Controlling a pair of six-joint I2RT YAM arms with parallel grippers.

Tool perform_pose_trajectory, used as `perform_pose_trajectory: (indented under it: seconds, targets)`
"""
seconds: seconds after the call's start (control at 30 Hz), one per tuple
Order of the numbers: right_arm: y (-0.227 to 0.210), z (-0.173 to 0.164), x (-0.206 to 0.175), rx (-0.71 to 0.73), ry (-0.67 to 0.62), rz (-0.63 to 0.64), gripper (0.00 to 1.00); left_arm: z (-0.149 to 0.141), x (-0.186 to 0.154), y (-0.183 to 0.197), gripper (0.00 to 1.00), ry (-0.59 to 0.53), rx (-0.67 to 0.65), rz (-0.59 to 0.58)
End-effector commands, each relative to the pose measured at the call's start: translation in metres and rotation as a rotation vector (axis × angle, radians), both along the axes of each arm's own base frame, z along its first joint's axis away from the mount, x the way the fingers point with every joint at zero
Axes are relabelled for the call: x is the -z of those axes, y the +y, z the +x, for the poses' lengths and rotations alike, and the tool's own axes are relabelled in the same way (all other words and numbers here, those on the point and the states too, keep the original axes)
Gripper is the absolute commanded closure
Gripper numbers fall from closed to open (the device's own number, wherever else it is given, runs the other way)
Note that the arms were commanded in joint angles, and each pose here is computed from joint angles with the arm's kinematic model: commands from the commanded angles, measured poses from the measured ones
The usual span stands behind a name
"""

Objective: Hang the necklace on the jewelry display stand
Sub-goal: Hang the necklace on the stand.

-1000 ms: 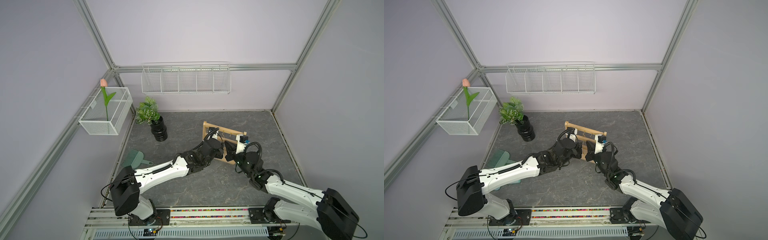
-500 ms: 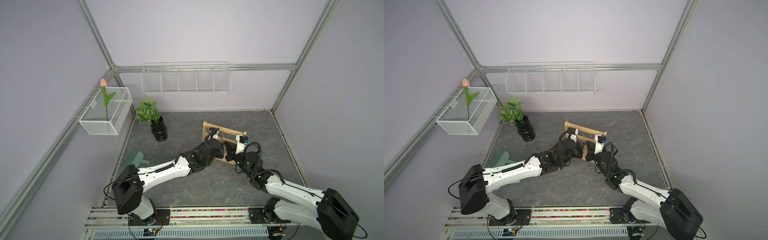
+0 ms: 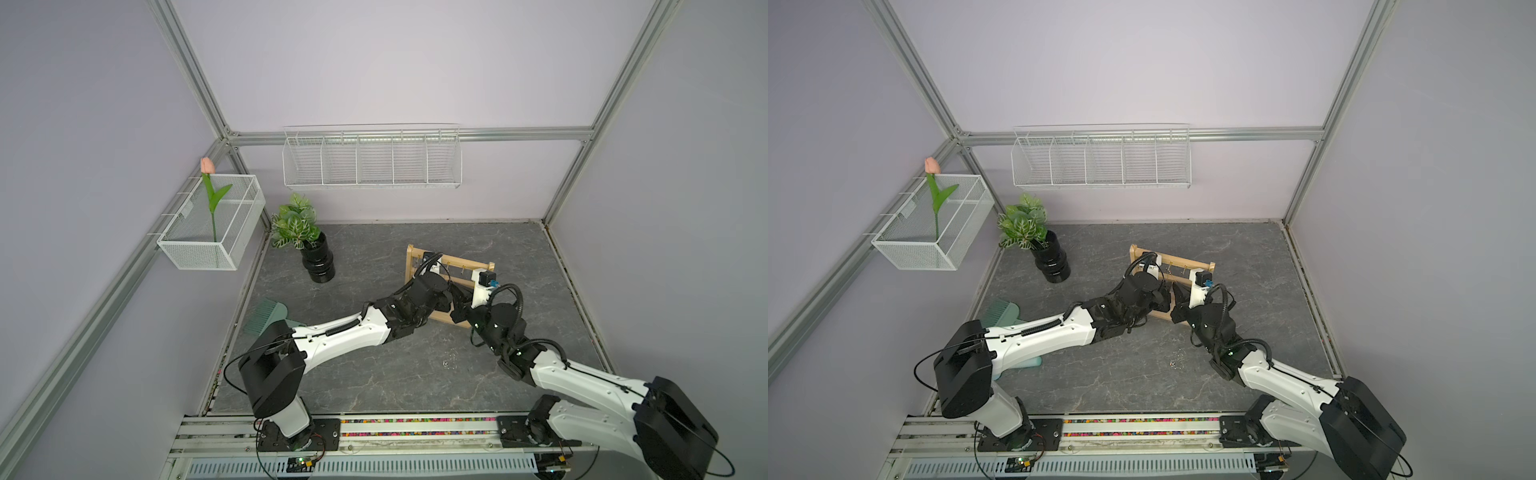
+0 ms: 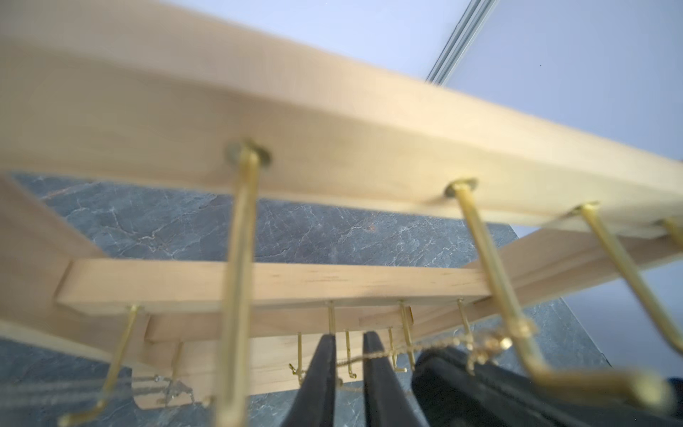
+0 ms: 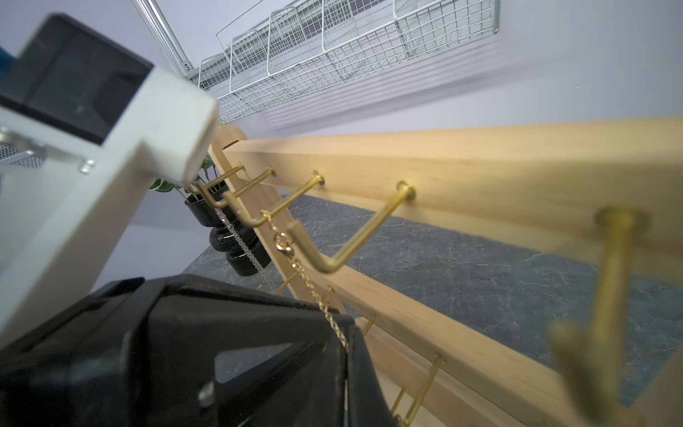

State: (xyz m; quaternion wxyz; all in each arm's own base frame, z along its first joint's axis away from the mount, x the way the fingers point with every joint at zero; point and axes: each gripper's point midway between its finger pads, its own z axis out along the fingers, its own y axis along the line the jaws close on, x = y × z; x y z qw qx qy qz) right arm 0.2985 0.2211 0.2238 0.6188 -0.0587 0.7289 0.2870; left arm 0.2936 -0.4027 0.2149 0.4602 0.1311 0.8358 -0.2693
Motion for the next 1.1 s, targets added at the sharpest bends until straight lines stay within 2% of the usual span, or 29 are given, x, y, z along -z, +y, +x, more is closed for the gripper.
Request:
perform_pose_trajectory:
  seconds: [0.0,0.17,0.47,0.87,1.07]
  targets:
    - [-0.005,-0.001,-0.01,0.015,-0.031,0.027,0.93,0.001,-0.02,-0.006,0.89,-0.02,0.016,-0.053]
    - [-0.007,0.0,-0.01,0.022,-0.03,0.028,0.93,-0.005,-0.021,-0.004,1.0,-0.012,0.034,-0.061]
    - [-0.011,0.001,-0.011,0.038,-0.034,0.024,0.93,-0.017,-0.034,0.007,1.0,-0.018,0.061,-0.093]
    - [-0.008,0.002,-0.011,0.026,-0.029,0.023,0.93,-0.017,-0.015,0.02,1.0,0.016,0.015,-0.041]
    - [-0.003,0.004,-0.008,0.011,-0.023,0.023,0.93,-0.007,-0.004,0.028,1.0,0.019,-0.058,0.005]
